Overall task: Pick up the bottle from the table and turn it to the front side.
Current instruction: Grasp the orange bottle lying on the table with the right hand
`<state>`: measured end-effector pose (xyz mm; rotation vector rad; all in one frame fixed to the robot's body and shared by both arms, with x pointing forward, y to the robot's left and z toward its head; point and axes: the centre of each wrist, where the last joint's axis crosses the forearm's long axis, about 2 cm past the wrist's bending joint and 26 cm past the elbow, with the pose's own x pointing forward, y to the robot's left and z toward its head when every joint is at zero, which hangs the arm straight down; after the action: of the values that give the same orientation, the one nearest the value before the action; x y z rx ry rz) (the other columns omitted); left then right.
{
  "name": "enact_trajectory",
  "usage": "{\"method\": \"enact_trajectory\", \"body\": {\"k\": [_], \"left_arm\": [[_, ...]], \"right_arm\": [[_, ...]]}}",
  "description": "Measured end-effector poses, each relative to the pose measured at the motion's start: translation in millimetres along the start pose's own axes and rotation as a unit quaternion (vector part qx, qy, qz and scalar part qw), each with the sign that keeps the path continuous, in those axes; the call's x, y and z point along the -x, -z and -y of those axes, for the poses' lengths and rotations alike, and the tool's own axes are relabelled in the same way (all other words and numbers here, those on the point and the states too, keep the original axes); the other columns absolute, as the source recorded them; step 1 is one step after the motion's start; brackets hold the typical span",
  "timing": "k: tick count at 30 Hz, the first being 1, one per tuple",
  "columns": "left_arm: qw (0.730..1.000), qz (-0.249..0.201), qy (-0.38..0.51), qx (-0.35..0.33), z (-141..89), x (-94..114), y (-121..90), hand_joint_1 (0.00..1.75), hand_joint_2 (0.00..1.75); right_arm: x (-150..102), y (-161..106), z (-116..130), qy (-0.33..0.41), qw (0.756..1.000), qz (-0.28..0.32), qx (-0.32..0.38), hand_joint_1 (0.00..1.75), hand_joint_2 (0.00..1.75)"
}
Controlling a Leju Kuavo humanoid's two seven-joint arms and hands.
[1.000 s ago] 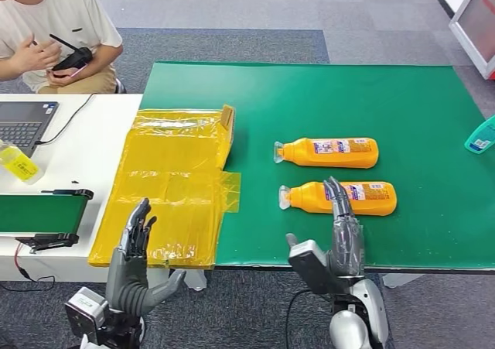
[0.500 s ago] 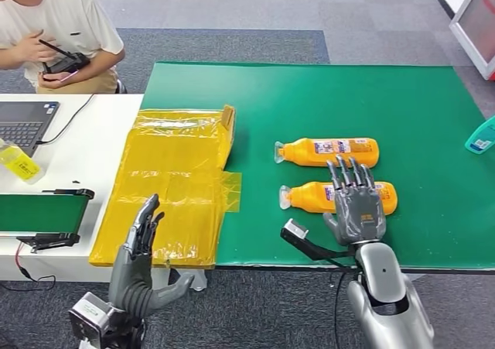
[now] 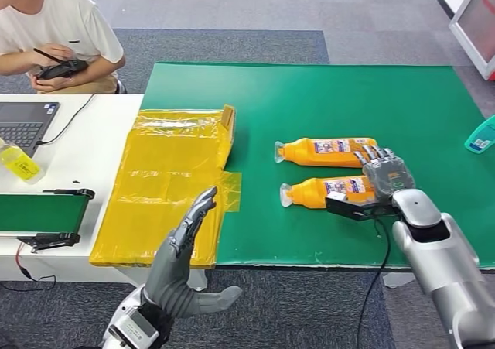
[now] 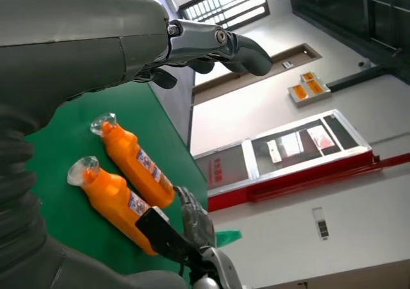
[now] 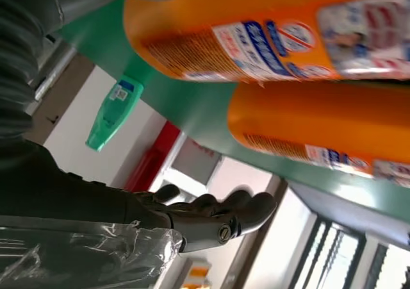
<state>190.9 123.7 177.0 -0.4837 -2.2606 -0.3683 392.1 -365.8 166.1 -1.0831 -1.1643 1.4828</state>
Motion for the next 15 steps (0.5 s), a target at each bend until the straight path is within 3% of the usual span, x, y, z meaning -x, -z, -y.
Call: {"method": "enact_trajectory", "body": {"k": [7,15], "left_arm": [[1.000,0.006,-0.015,-0.003,-1,-2,0,0.00,1.75],[1.000,0.012,-0.019,-0.008,-1,-3,-5,0.00,1.75]], "right_arm": [[46,21,32,0.045,0.998,-0.011,-0.048,0.00,1.75],[66,27,55,0.060,0.996,0.001,-0.064,0.00,1.75]]}}
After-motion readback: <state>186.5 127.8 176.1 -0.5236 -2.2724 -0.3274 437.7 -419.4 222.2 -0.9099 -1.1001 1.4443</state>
